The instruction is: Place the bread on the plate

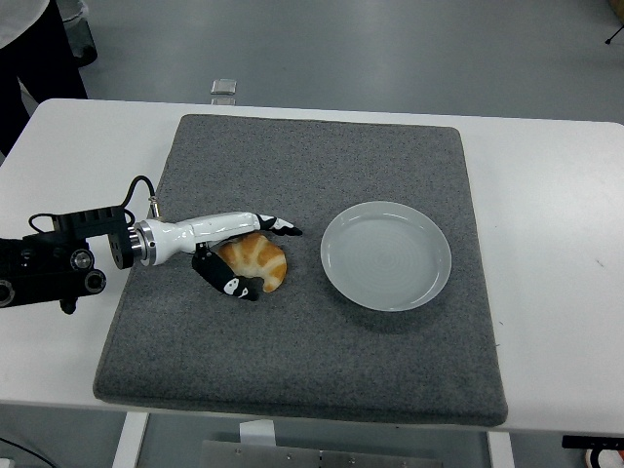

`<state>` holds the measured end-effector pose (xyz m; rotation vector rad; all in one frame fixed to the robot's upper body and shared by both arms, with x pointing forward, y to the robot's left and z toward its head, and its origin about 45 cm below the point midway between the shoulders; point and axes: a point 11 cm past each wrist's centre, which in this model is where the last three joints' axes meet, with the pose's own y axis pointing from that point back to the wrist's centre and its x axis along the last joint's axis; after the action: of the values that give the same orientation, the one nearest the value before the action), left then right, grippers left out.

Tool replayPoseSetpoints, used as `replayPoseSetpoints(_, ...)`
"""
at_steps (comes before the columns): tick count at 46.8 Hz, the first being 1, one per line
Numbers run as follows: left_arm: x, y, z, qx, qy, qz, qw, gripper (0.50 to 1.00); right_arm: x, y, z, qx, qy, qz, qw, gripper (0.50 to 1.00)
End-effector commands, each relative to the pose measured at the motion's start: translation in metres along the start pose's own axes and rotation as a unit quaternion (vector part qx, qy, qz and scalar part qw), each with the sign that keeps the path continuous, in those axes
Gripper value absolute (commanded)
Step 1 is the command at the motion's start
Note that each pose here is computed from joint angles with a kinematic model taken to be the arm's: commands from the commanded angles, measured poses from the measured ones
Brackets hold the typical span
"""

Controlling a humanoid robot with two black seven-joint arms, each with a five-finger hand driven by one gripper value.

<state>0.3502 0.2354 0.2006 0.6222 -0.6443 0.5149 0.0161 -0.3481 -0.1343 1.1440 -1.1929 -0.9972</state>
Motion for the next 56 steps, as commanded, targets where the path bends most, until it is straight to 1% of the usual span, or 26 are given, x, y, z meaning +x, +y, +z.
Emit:
replayPoseSetpoints(1, 0.001, 0.000, 0.000, 0.001, -0.002, 0.004, 1.000, 0.928, 0.000, 0.000, 0.000, 0.000, 0.000, 0.000, 1.000, 0.932)
replayPoseSetpoints(4, 0.001, 0.000, 0.000, 0.000, -0.005, 0.006, 1.000, 0.881, 0.000, 0.000, 0.000, 0.000, 0.000, 0.000, 1.000, 0.930)
replayPoseSetpoints(6, 0.001, 0.000, 0.001, -0.002, -0.014, 0.005, 1.000, 0.832, 0.000, 0.000, -0.001, 0.001, 0.000, 0.000, 1.000, 0.932)
replayPoseSetpoints(9, 0.001, 0.000, 0.001, -0.005, -0.029, 0.002, 1.000, 0.731, 0.000, 0.000, -0.001, 0.001, 0.000, 0.000, 1.000, 0.932)
replayPoseSetpoints(12, 0.001, 0.000, 0.002, -0.009, -0.044, 0.002, 0.999, 0.615, 0.000, 0.000, 0.000, 0.000, 0.000, 0.000, 1.000, 0.930)
replayPoseSetpoints(14, 0.001, 0.000, 0.003, -0.010, -0.050, 0.002, 0.999, 0.525, 0.000, 0.000, 0.000, 0.000, 0.000, 0.000, 1.000, 0.930)
replayPoseSetpoints(15, 0.001, 0.000, 0.003, -0.010, -0.050, 0.001, 0.999, 0.500, 0.000, 0.000, -0.001, 0.001, 0.000, 0.000, 1.000, 0.930)
replayPoseSetpoints(36, 0.015, 0.001, 0.007, -0.014, -0.067, 0.008, 0.998, 0.500, 0.000, 0.000, 0.000, 0.000, 0.000, 0.000, 1.000, 0.930)
replayPoseSetpoints(42, 0.022, 0.001, 0.006, -0.012, -0.068, 0.019, 0.997, 0.500, 0.000, 0.000, 0.000, 0.000, 0.000, 0.000, 1.000, 0.930)
replayPoseSetpoints(48, 0.047, 0.005, 0.009, -0.012, -0.077, 0.045, 0.996, 0.500, 0.000, 0.000, 0.000, 0.000, 0.000, 0.000, 1.000, 0.932)
replayPoseSetpoints(56, 0.105, 0.015, 0.026, -0.015, -0.108, 0.079, 0.991, 0.500, 0.000, 0.000, 0.000, 0.000, 0.000, 0.000, 1.000, 0.930)
